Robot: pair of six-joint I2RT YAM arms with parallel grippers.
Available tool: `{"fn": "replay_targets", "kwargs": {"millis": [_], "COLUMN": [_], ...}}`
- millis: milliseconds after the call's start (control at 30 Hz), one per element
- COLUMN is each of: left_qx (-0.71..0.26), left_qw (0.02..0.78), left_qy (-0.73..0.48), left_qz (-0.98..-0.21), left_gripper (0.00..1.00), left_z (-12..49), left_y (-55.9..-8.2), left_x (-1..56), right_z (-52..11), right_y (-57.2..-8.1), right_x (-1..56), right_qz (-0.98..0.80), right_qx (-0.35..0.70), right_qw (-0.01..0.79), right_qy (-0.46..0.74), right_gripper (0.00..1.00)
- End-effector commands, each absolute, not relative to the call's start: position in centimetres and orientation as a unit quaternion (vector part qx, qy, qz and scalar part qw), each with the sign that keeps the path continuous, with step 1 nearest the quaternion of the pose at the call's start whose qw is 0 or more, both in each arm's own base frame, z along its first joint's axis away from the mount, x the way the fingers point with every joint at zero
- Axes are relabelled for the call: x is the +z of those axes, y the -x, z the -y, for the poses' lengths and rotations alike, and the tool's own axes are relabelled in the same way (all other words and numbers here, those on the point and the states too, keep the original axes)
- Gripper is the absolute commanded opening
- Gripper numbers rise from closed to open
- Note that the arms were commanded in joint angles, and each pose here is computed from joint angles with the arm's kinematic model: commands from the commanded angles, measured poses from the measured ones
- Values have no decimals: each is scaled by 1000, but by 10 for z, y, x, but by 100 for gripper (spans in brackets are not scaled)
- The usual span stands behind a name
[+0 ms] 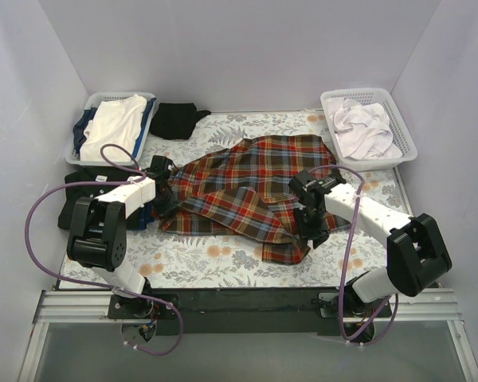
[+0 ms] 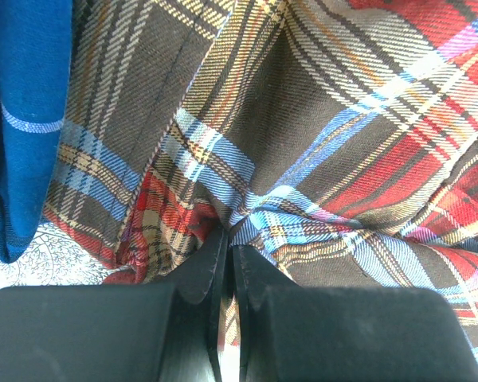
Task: Fold and stack the long sleeve shirts
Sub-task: Fold the shirt
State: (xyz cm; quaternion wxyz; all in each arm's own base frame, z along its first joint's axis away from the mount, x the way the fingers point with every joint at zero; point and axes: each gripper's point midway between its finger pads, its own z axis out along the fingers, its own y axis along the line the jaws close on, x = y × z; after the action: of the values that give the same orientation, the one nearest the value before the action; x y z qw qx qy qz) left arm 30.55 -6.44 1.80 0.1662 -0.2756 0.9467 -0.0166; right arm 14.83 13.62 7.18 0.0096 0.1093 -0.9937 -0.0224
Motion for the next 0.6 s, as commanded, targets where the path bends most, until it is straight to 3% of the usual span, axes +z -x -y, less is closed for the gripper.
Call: {"fn": "replay_targets", "kwargs": {"millis": [0, 100, 200, 333, 367, 500, 567], "left_qx": [-1, -3, -3, 0, 1, 2, 2], "left_qw": [132, 134, 134, 136, 135, 134, 134], "left_qy": [277, 272, 272, 271, 271, 271, 271], "left_qz": [-952, -953, -953, -953, -953, -953, -953], "left_gripper": [0, 0, 0, 0, 0, 0, 0], "left_z": [63, 63, 63, 61, 60, 60, 60], "left_y": [-290, -291, -290, -288, -287, -286, -285], "left_x": [-11, -9, -8, -6, -7, -8, -8], "right_z": [-136, -149, -155, -147, -142, -139, -139], "right_y": [-168, -156, -170, -164, -161, -159, -165], "right_x": [68, 41, 26, -3, -8, -11, -3], "right_qz": [997, 993, 993, 995, 995, 995, 997], "right_qx": [-55, -92, -90, -57, -44, -37, -33], "right_qw": [-39, 14, 8, 42, 49, 55, 34], "right_qy": [-47, -70, -77, -69, -71, -69, -65], "right_gripper": [47, 49, 51, 48, 43, 2, 1]}}
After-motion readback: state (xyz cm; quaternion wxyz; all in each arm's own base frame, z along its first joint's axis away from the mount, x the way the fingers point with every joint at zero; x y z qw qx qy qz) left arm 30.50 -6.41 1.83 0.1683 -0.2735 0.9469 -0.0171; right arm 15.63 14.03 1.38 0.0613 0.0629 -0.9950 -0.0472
